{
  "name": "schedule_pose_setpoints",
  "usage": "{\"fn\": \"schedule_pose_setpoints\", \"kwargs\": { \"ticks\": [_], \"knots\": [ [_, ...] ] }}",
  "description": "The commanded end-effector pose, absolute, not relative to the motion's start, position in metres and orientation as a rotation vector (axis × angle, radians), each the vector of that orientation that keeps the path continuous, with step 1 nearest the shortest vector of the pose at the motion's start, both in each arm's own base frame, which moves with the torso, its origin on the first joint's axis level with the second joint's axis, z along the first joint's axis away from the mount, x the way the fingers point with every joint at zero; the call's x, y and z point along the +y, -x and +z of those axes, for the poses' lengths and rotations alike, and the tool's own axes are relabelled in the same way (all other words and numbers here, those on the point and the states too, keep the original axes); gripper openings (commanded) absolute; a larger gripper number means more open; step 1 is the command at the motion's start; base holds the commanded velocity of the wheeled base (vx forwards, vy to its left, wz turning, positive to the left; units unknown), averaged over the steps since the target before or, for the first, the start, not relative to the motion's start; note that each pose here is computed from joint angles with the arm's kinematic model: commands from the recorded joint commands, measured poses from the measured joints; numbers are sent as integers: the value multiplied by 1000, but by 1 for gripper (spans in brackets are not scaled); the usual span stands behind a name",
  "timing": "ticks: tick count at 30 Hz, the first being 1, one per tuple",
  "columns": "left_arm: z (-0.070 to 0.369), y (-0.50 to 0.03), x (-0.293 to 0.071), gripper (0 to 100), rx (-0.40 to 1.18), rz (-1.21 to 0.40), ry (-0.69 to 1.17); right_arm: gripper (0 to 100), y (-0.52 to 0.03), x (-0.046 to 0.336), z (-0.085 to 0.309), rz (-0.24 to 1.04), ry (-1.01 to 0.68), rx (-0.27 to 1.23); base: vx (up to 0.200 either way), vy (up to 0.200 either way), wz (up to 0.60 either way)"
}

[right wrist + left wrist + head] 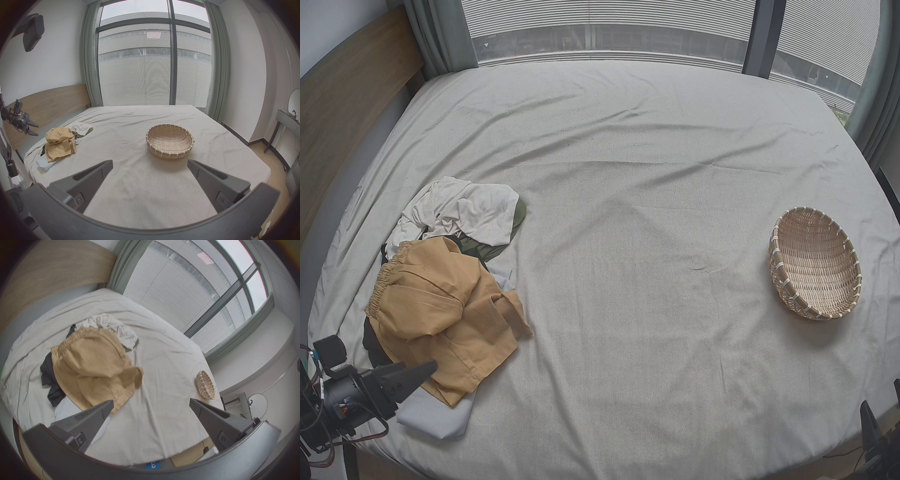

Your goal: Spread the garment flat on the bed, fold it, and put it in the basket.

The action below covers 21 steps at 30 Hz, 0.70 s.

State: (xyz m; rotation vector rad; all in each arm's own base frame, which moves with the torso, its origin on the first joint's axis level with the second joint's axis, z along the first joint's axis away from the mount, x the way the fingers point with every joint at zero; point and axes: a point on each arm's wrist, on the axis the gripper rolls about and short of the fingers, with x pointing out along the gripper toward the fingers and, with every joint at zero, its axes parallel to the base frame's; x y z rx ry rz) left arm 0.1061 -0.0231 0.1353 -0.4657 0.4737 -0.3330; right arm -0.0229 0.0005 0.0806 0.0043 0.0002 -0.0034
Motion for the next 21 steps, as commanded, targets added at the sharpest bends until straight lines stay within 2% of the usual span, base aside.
{"fn": "schedule_pose_setpoints", "kwargs": {
  "ticks": [1, 17, 21],
  "knots": [
    [120, -120, -25, 100, 584, -306, 482, 100, 23, 0, 76, -3, -5, 2, 0, 0, 0],
    [90, -144, -20, 100, 707, -218, 490, 100, 23, 0, 76, -3, -5, 2, 0, 0, 0],
    [75, -150, -13, 100, 780, -202, 534, 100, 23, 0, 76, -3, -5, 2, 0, 0, 0]
  ]
}}
